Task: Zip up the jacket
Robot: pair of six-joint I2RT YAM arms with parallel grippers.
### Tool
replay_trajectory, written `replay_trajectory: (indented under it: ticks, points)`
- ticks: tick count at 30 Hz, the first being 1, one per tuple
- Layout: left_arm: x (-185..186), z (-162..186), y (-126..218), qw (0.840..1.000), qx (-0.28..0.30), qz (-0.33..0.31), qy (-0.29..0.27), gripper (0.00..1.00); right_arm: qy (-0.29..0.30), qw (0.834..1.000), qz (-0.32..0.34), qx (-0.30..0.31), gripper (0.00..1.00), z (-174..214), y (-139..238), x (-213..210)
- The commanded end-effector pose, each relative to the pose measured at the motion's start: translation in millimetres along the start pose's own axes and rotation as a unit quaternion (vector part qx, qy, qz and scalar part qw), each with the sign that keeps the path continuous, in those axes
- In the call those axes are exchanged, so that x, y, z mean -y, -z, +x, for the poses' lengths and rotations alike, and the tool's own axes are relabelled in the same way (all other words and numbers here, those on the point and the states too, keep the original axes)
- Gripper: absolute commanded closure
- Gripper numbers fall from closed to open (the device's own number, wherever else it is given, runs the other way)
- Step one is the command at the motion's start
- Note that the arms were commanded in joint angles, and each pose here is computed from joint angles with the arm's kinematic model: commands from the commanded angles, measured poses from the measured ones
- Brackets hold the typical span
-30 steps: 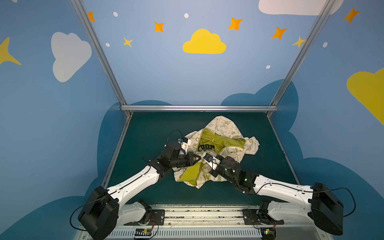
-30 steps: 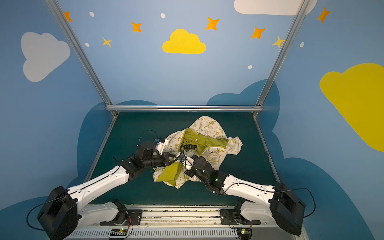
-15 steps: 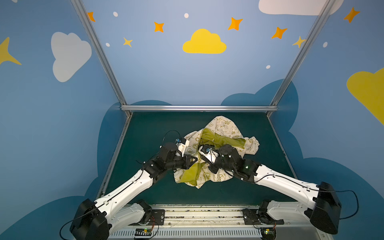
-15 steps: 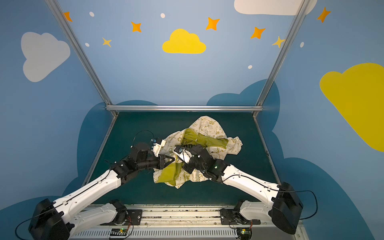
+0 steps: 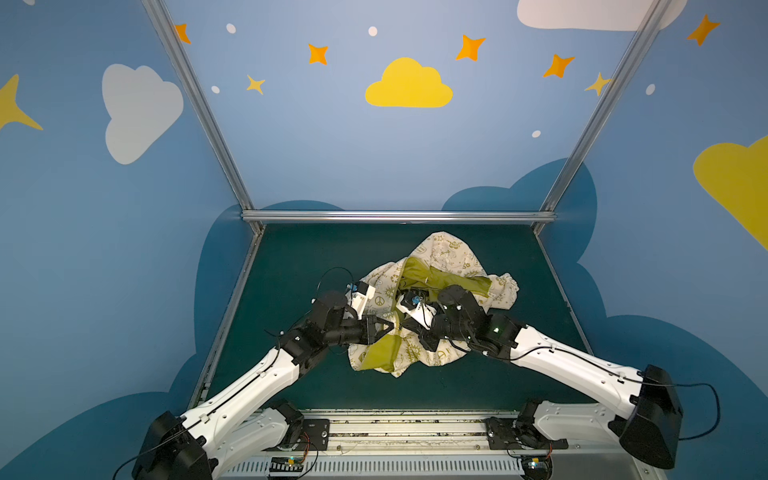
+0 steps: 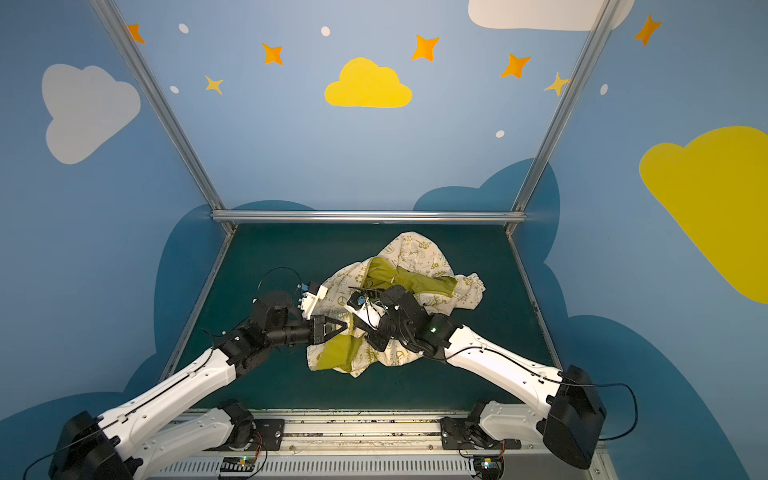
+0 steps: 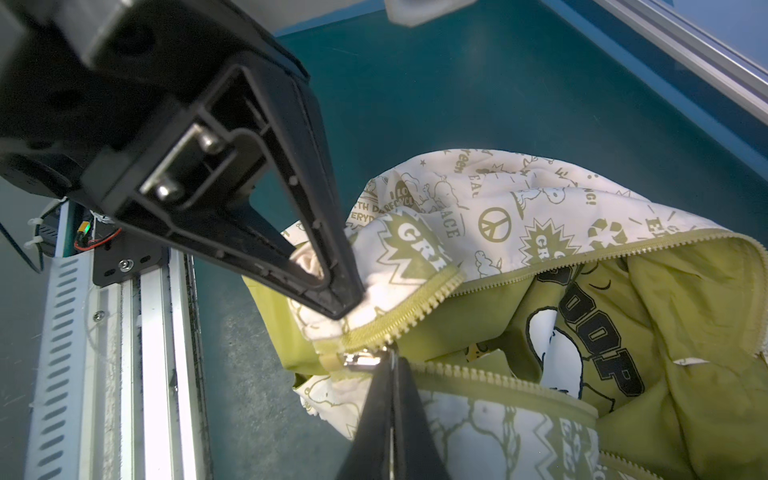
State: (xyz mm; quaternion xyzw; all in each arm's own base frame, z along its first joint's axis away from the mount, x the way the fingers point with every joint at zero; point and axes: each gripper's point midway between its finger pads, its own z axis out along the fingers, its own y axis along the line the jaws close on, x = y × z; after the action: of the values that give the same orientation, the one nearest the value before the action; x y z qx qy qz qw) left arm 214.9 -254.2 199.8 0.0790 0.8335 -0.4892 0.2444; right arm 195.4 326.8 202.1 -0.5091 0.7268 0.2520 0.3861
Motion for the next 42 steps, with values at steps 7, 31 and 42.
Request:
replay_trajectory:
  ticks: [7, 31, 42]
  points:
    - [0.9, -2.3, -3.8, 0.999, 0.011, 0.023, 0.025, 0.83, -0.003, 0.999, -0.022, 0.025, 1.00, -11.4, 0.0, -10.9]
    - [-3.1, 20.3, 0.3, 0.998, -0.052, -0.002, 0.032, 0.96, -0.043, 0.995, 0.085, -0.011, 1.00, -7.8, 0.5, 31.0]
    - [-16.4, 38.9, 4.2, 0.996, -0.081, -0.029, 0.038, 0.96, -0.075, 0.990, 0.119, 0.014, 1.00, -18.7, 11.5, 57.0]
